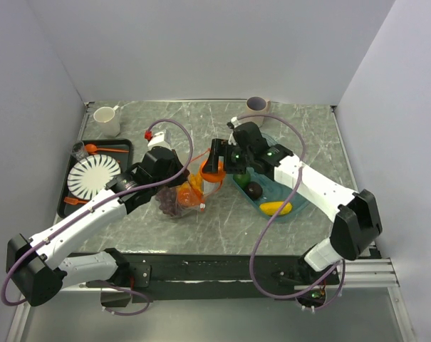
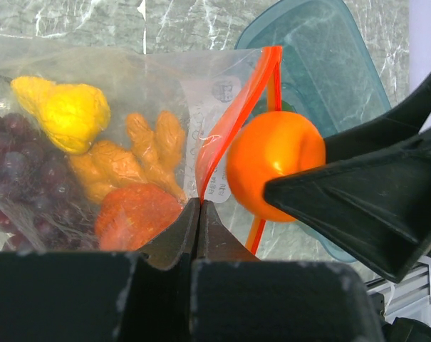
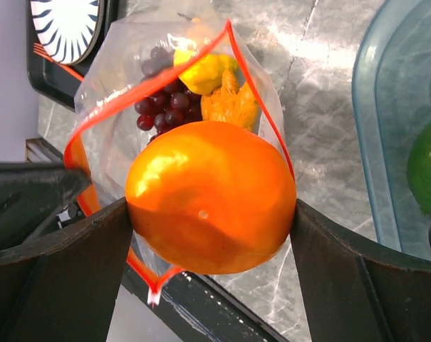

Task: Place the food in the zip-top bag and seal the zipper
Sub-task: Place the fake fruit in the zipper food storage bag.

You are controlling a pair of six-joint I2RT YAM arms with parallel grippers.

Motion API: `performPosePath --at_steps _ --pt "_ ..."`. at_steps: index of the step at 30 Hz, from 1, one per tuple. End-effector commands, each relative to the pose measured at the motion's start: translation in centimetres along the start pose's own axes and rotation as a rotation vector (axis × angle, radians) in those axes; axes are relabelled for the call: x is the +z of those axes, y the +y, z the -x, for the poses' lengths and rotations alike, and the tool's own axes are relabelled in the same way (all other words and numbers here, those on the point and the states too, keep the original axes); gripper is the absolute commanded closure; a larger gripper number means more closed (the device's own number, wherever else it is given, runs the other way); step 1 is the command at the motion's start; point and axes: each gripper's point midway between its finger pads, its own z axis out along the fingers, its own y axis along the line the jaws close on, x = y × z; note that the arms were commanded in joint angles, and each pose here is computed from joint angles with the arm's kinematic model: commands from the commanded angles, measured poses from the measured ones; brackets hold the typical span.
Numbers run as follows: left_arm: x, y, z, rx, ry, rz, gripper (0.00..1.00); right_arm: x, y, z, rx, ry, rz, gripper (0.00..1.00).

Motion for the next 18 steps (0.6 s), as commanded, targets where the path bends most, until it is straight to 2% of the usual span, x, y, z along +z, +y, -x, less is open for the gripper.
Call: performPosePath --at_steps 1,7,11,18 --pt "-0.9 -1.1 1.4 -0.022 -0.046 -0.049 0.99 -0.6 2.9 2.2 -0.061 -0.05 0.045 0.31" --pt "-1.3 -1.0 1.8 -0.022 -0.057 -0.045 0.99 0.4 3.4 2.2 -0.105 -0.027 0.017 0.25" --pt "-1.7 -1.1 2.1 -0.018 -0.062 -0.046 0.99 -0.3 4.1 2.5 -0.12 -0.046 0.04 0.09" --pt "-2.3 -1.3 2.9 -0.036 -0.096 -0.059 0.99 -1.4 4.4 2.9 -0.137 -0.068 0.045 0.04"
